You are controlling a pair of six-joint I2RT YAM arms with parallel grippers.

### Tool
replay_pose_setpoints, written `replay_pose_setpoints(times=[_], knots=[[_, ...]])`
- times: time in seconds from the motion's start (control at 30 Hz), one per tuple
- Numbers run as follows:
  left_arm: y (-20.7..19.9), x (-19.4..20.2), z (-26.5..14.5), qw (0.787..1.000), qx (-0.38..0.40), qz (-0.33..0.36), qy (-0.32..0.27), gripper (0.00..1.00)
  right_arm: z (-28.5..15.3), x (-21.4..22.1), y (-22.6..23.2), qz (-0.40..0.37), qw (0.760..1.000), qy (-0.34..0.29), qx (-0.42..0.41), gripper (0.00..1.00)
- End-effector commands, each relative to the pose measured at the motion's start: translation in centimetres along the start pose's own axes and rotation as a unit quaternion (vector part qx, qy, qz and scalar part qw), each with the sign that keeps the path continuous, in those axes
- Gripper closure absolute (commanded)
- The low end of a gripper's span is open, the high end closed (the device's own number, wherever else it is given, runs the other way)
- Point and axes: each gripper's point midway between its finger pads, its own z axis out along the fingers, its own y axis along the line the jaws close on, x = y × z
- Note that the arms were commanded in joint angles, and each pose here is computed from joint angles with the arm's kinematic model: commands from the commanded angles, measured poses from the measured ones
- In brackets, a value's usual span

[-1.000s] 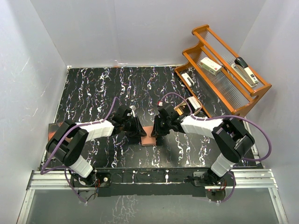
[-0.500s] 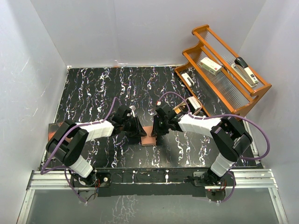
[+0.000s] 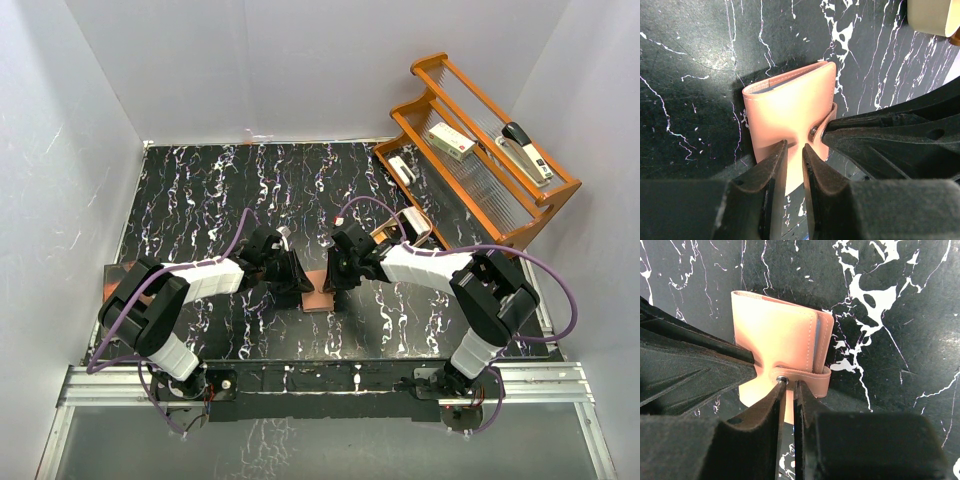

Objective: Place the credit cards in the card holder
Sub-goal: Close the card holder at the center of the board.

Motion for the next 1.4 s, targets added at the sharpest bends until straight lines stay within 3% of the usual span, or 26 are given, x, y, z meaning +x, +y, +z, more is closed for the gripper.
replay_pose_setpoints(times=[0.0,0.6,1.37], knots=[[0.9,1.4,0.1,1.000,-0.014,-0.002,0.018,0.82,0.3,-2.5,3.1,-0.011,0.998,-0.045,-0.041,0.89],[1.0,1.5,0.2,1.000,-0.016,-0.003,0.019,0.83,-0.2,-2.4,3.2,0.000,0.997,-0.056,-0.048,0.89],[1.0,1.5,0.1,1.000,-0.014,-0.003,0.017,0.83,1.8,0.0,-2.0,-0.015,0.995,0.000,0.096,0.92]])
